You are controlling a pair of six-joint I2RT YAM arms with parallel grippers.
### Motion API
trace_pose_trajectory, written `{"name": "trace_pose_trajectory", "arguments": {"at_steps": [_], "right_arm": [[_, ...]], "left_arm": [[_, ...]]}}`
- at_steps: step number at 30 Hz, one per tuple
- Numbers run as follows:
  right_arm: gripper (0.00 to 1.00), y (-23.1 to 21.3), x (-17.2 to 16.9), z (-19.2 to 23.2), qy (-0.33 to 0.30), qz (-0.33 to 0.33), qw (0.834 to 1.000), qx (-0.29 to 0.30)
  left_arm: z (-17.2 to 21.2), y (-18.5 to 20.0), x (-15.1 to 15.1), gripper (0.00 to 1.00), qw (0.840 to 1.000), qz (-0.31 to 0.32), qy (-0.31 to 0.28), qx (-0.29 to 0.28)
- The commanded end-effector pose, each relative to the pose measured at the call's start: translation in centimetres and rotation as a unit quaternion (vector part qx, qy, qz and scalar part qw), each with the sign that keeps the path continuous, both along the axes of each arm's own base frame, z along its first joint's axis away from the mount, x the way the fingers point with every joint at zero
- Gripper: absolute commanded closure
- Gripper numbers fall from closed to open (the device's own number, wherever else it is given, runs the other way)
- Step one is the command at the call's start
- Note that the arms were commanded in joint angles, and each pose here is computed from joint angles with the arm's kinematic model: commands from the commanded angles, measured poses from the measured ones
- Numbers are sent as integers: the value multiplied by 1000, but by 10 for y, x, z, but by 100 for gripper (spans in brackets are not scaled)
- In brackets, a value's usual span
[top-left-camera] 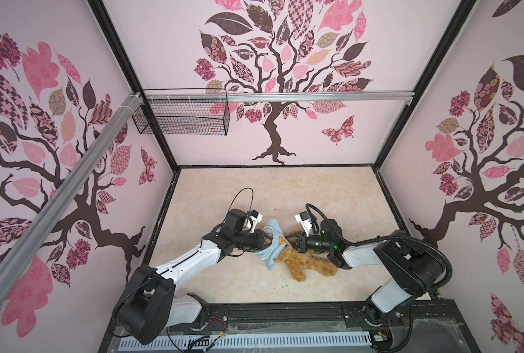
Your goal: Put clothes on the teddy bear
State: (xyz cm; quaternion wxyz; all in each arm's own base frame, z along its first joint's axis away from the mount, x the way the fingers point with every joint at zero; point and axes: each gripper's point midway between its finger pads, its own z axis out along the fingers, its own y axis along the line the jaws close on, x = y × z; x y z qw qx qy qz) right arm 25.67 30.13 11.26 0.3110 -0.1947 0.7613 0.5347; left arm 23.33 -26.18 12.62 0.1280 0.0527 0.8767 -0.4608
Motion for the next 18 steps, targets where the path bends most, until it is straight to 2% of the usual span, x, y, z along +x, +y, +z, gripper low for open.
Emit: {"name": "trace_pose_trajectory", "arguments": {"at_steps": [1, 3, 7, 10, 13, 18], "right_arm": [[100, 5, 5, 0, -3, 6, 999, -40], [100, -5, 13, -11, 22, -17, 995, -99], [76, -35, 26, -12, 64, -71, 979, -182], [65, -52, 26, 7, 56, -94, 971, -213], [60, -54, 12, 33, 43, -86, 978, -187], [61, -30, -35, 63, -1, -34, 994, -102]], "left_arm": [[8, -7, 1, 88, 999, -14, -32, -21], [16, -6, 5, 100, 999, 2, -45, -30], [27, 6, 19, 100, 994, 85, -57, -49], [33, 14, 27, 100, 985, 145, -50, -80], [32, 18, 30, 100, 979, 177, -24, -93], [33, 18, 32, 100, 969, 212, 26, -125]]}}
